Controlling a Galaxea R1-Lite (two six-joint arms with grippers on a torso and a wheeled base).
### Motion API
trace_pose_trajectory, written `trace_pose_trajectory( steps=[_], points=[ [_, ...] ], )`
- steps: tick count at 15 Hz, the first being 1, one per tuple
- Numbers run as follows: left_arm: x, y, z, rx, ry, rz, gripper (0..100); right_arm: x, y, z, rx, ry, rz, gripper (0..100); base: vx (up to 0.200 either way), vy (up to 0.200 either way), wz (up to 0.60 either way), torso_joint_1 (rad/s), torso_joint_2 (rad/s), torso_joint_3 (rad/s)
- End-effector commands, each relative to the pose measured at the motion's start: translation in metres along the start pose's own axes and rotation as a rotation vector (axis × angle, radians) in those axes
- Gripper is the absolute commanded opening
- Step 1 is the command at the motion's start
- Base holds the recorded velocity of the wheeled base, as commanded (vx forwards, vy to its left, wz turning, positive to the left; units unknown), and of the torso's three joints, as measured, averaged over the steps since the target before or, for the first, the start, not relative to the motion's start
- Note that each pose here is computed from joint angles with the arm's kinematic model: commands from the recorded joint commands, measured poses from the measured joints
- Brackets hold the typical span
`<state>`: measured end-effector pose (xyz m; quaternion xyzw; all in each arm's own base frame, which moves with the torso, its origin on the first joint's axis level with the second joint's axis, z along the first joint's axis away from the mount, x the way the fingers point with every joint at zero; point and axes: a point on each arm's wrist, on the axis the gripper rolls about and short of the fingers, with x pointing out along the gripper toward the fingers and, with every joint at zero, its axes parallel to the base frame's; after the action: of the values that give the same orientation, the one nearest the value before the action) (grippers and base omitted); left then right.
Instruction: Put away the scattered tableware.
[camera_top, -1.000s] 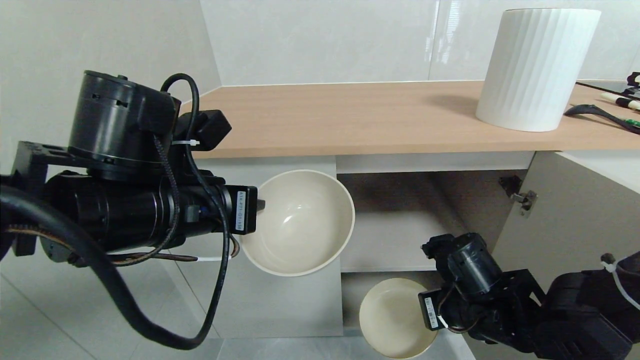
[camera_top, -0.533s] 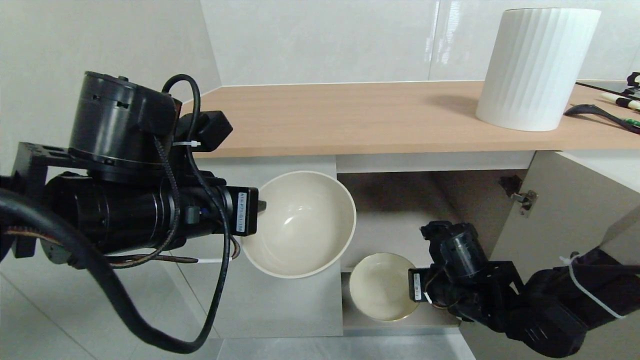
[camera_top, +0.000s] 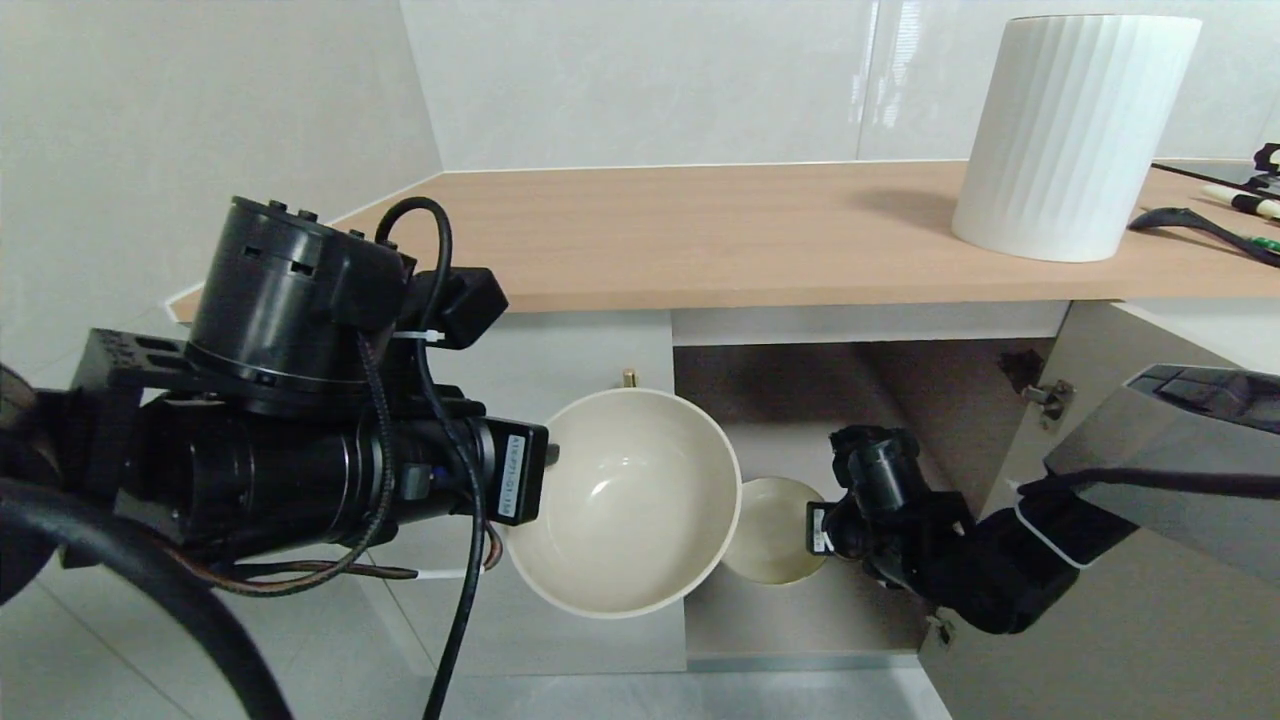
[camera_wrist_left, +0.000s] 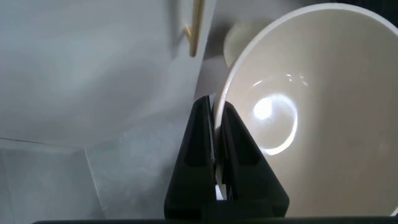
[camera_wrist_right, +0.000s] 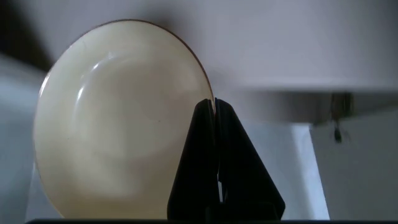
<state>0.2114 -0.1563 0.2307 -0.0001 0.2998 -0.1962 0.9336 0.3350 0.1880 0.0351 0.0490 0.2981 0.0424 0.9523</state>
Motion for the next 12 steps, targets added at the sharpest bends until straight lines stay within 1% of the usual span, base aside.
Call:
trace_pose_trajectory(
  steps=[1, 2, 3, 4, 5, 6, 7, 8, 9, 12],
  points=[
    [0.012, -0.001, -0.007, 0.009, 0.044, 0.009, 0, 0.028, -0.009, -0.002, 0.017, 0.006, -0.041, 0, 0.000, 0.000, 0.00, 0.000, 0.00, 0.000],
    [0.019, -0.002, -0.013, 0.017, 0.074, 0.014, 0, 0.038, -0.018, 0.001, 0.035, -0.004, -0.073, 0, 0.000, 0.000, 0.00, 0.000, 0.00, 0.000],
    [0.028, -0.004, -0.017, 0.033, 0.103, 0.015, 0, 0.046, -0.025, 0.003, 0.048, -0.011, -0.095, 0, 0.000, 0.000, 0.00, 0.000, 0.00, 0.000],
    [0.036, -0.005, -0.020, 0.036, 0.123, 0.020, 0, 0.052, -0.030, 0.005, 0.057, -0.014, -0.107, 0, 0.000, 0.000, 0.00, 0.000, 0.00, 0.000],
    [0.037, -0.005, -0.020, 0.036, 0.125, 0.021, 0, 0.053, -0.031, 0.005, 0.058, -0.014, -0.111, 0, 0.000, 0.000, 0.00, 0.000, 0.00, 0.000],
    [0.048, -0.006, -0.023, 0.038, 0.144, 0.026, 0, 0.060, -0.038, 0.008, 0.073, -0.024, -0.126, 0, 0.000, 0.000, 0.00, 0.000, 0.00, 0.000],
    [0.050, -0.006, -0.024, 0.039, 0.147, 0.027, 0, 0.064, -0.044, 0.009, 0.081, -0.023, -0.141, 0, 0.000, 0.000, 0.00, 0.000, 0.00, 0.000],
    [0.049, -0.006, -0.023, 0.038, 0.141, 0.025, 0, 0.068, -0.047, 0.009, 0.086, -0.025, -0.147, 0, 0.000, 0.000, 0.00, 0.000, 0.00, 0.000],
    [0.048, -0.007, -0.022, 0.036, 0.130, 0.024, 0, 0.074, -0.047, 0.011, 0.090, -0.033, -0.148, 0, 0.000, 0.000, 0.00, 0.000, 0.00, 0.000],
    [0.046, -0.006, -0.021, 0.035, 0.122, 0.023, 0, 0.087, -0.043, 0.015, 0.097, -0.058, -0.143, 0, 0.000, 0.000, 0.00, 0.000, 0.00, 0.000]
  ],
)
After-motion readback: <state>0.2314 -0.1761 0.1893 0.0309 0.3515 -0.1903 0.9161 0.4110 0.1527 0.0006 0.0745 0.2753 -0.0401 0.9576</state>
